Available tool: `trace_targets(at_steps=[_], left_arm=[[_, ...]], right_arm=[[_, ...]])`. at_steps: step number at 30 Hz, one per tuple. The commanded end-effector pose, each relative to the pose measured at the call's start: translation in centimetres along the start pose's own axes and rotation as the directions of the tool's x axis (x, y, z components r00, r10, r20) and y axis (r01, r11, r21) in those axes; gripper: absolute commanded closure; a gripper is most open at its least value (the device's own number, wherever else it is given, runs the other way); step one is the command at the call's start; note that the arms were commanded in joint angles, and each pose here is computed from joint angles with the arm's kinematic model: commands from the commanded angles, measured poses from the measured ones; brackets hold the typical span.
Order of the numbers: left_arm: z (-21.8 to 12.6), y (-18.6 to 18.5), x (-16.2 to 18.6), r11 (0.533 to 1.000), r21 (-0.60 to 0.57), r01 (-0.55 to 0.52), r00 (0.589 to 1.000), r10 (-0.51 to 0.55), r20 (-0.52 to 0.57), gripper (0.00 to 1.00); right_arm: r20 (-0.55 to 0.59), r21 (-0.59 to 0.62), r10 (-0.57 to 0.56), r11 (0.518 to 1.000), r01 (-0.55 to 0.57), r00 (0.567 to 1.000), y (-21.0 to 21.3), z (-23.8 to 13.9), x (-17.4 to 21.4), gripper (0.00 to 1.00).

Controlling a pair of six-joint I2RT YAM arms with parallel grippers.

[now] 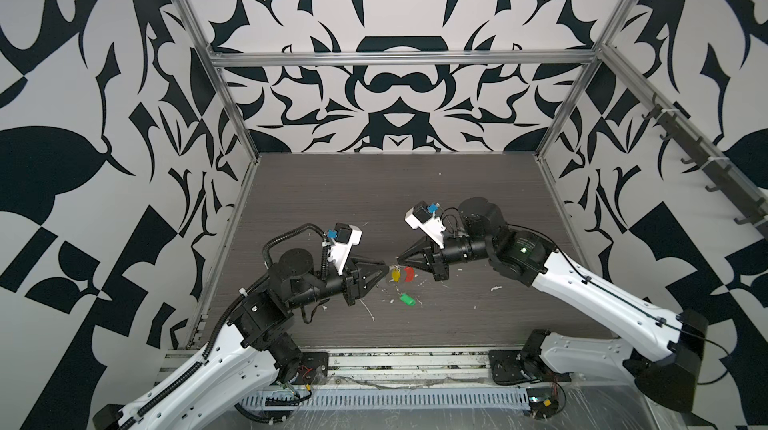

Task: Remove the keys from the keyring

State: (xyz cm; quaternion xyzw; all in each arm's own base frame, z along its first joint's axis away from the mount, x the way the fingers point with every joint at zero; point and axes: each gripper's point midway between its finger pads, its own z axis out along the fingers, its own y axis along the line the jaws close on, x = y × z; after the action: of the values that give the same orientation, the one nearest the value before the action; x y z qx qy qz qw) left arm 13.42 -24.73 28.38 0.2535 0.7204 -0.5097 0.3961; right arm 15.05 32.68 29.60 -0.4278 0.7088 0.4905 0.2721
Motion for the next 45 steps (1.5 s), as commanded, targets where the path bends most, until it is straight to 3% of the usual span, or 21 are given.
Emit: trace_targets(at_steps=[1, 9, 20, 29, 37, 45], left_arm=[[0.0, -1.3, -1.2, 0.998, 0.043, -0.048, 0.999, 0.047, 0.019, 0.72], [0.6, -1.7, -1.1, 0.996, 0.074, -0.055, 0.998, 0.055, -0.003, 0.75], [0.8, -3.9, -0.4, 0.974, 0.219, -0.049, 0.997, 0.059, -0.039, 0.82], [1.5, -3.5, 0.1, 0.976, 0.217, -0.019, 0.996, 0.036, -0.076, 0.87], [1.5, -3.4, -0.4, 0.978, 0.209, -0.023, 0.998, 0.035, -0.05, 1.0], [1.6, -2.7, -1.2, 0.985, 0.174, -0.011, 1.0, 0.009, 0.012, 1.0]], right_arm=[[-0.013, -0.054, -0.036, 0.998, 0.035, 0.999, 1.7, -0.9, -0.5, 1.0], [-0.036, -0.132, -0.057, 0.99, 0.052, 0.998, 2.9, -0.9, 0.0, 1.0], [-0.046, -0.135, -0.06, 0.989, 0.053, 0.997, 3.0, -0.9, 0.1, 1.0], [-0.035, -0.118, -0.069, 0.991, 0.065, 0.997, 2.9, -1.1, -0.2, 1.0], [-0.034, -0.118, -0.062, 0.991, 0.057, 0.998, 2.8, -1.0, -0.2, 1.0], [0.026, -0.102, -0.043, 0.994, 0.045, 0.999, 2.7, -1.1, -1.3, 0.99]])
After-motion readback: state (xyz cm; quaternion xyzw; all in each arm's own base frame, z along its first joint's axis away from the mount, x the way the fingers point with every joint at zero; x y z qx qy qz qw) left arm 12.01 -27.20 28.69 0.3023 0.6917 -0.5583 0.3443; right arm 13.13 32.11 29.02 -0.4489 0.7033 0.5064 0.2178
